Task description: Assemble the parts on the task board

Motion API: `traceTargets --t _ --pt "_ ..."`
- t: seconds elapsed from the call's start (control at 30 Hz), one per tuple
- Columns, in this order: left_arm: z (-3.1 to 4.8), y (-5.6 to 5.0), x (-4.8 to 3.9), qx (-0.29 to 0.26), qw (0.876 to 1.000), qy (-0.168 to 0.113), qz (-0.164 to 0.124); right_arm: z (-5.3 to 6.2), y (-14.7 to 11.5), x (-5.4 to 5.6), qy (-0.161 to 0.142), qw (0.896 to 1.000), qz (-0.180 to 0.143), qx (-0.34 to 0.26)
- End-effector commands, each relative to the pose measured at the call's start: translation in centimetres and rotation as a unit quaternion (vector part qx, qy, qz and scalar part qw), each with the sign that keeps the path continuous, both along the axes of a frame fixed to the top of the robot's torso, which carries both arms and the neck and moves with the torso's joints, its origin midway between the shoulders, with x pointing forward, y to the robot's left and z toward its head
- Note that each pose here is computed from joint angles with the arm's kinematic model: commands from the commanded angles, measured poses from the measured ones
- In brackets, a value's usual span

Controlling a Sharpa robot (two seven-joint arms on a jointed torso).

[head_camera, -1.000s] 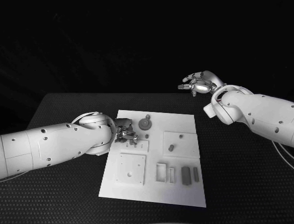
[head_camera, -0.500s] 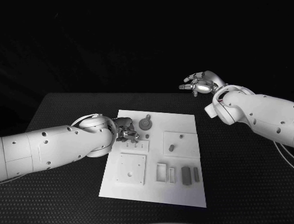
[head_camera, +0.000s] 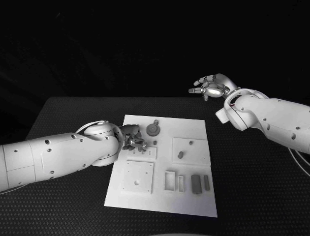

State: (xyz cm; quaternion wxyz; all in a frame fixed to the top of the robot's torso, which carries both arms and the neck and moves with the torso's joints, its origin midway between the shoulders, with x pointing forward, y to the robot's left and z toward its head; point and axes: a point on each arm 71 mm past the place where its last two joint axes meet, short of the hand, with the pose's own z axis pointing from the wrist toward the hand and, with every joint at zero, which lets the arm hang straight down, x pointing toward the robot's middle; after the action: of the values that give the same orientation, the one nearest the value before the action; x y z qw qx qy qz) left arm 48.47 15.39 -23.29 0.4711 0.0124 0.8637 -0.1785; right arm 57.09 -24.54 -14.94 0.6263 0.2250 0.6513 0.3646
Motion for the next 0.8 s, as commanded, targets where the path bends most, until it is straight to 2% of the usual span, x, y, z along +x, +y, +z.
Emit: traceTargets --t 0.03,0.8 --pt "-0.1 -0.16 -0.08 0.003 1.0 0.005 -0.007 -0.02 0.15 -0.04 0.001 1.0 0.008 0.0" --pt "-0.91 -0.05 -0.39 0.018 0.999 0.023 -0.014 -0.13 0.14 -0.06 0.002 1.0 0.008 0.0"
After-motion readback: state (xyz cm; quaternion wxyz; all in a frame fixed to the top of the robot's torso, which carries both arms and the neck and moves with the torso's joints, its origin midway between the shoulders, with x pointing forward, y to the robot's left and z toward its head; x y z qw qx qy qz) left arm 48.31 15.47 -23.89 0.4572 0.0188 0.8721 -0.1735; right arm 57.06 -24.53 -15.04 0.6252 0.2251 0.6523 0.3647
